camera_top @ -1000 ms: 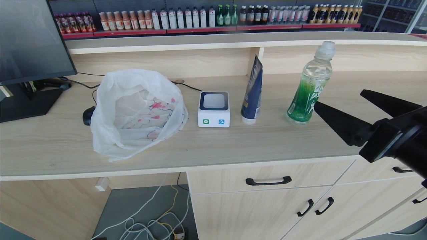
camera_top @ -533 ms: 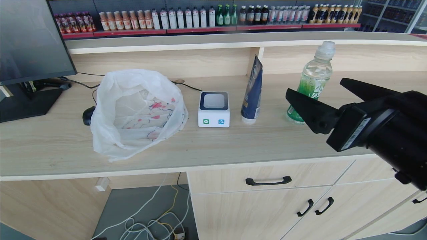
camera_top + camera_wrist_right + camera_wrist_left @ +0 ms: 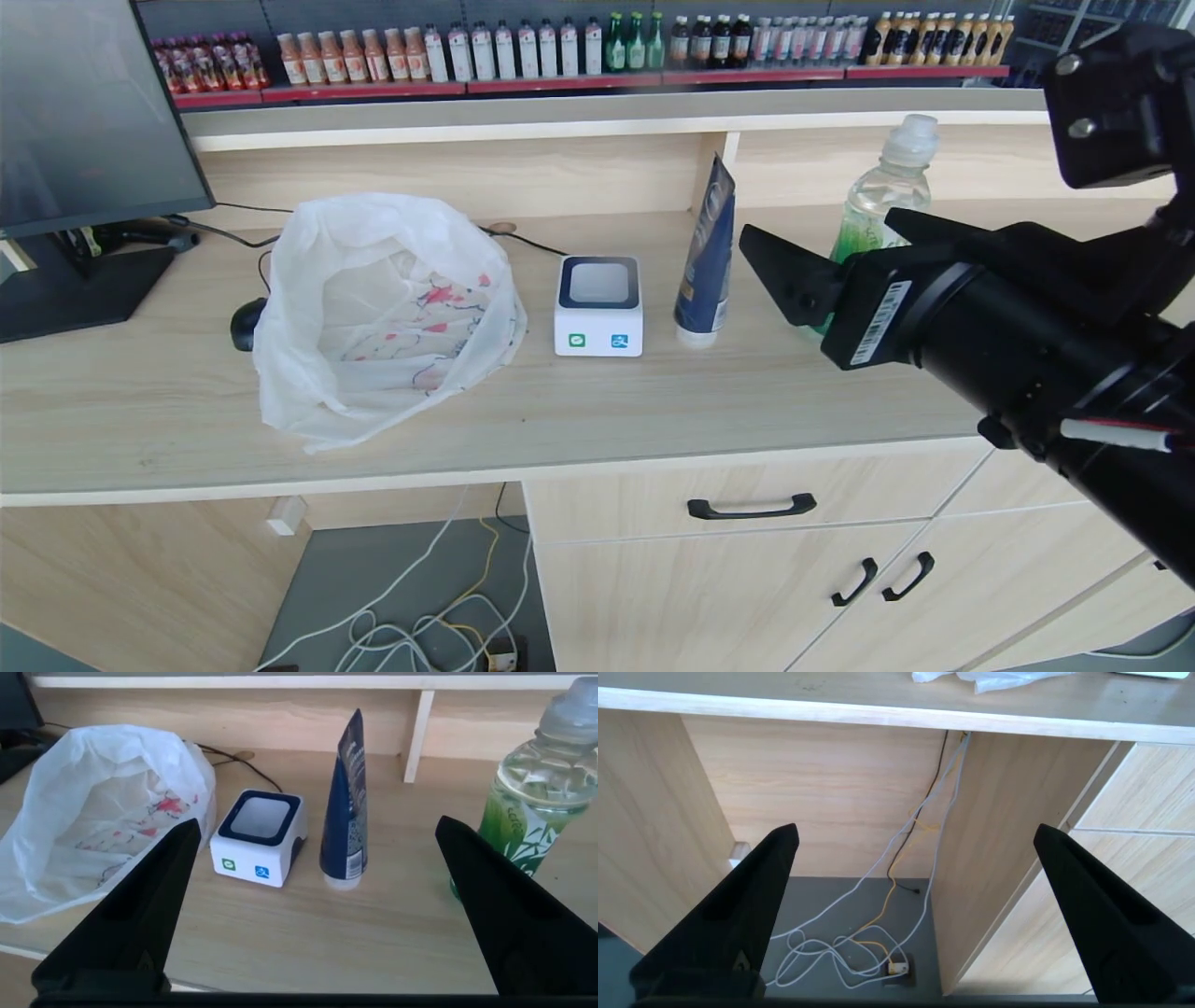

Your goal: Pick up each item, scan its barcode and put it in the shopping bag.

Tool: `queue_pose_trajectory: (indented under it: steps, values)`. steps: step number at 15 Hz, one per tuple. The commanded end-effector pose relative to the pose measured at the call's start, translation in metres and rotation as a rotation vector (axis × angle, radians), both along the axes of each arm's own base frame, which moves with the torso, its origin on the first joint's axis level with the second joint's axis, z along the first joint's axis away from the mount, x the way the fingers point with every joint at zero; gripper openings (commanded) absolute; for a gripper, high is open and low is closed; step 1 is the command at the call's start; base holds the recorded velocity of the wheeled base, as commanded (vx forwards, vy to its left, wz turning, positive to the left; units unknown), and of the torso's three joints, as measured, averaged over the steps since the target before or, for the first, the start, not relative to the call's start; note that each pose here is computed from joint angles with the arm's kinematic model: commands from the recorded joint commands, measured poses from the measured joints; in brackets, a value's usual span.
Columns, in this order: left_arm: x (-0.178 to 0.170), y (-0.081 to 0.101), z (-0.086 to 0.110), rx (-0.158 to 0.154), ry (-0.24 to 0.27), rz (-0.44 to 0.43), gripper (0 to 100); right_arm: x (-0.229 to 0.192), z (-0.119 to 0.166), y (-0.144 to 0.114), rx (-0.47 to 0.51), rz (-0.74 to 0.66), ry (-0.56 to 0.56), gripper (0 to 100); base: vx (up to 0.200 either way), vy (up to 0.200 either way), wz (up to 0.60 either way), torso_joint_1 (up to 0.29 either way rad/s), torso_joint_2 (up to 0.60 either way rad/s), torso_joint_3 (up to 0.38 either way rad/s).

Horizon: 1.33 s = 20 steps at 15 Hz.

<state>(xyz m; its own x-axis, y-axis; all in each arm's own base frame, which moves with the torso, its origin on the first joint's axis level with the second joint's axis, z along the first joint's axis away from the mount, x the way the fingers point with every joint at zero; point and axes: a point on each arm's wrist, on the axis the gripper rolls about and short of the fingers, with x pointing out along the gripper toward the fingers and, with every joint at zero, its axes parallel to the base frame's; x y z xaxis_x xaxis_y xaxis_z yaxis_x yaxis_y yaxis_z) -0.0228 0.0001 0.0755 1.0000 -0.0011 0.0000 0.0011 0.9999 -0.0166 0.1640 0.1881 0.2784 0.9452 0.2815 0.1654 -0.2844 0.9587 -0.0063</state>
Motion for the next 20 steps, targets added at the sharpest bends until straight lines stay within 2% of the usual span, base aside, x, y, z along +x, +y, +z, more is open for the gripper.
queue_pose_trajectory:
  steps: [1, 5, 10, 15, 20]
  values:
    - [0.0, 0.0, 0.0, 0.0, 0.0, 0.001, 100, 0.008, -0.004, 0.006, -0.01, -0.004, 0.012, 100, 0.0, 0.0, 0.0, 0.0, 0.0, 0.0]
    - [0.0, 0.0, 0.0, 0.0, 0.0, 0.001, 100, 0.017, -0.007, 0.004, 0.002, -0.018, 0.022, 100, 0.0, 0.0, 0.0, 0.0, 0.0, 0.0]
    - [0.0, 0.0, 0.0, 0.0, 0.002, 0.001, 100, 0.05, -0.007, -0.002, -0.006, -0.037, 0.014, 100, 0.0, 0.0, 0.0, 0.0, 0.0, 0.0]
    - [0.0, 0.0, 0.0, 0.0, 0.002, 0.001, 100, 0.092, -0.009, 0.029, 0.005, -0.039, 0.006, 100, 0.0, 0.0, 0.0, 0.0, 0.0, 0.0]
    - [0.0, 0.0, 0.0, 0.0, 0.002, 0.001, 100, 0.125, -0.007, 0.029, 0.031, -0.077, -0.014, 100, 0.0, 0.0, 0.0, 0.0, 0.0, 0.0]
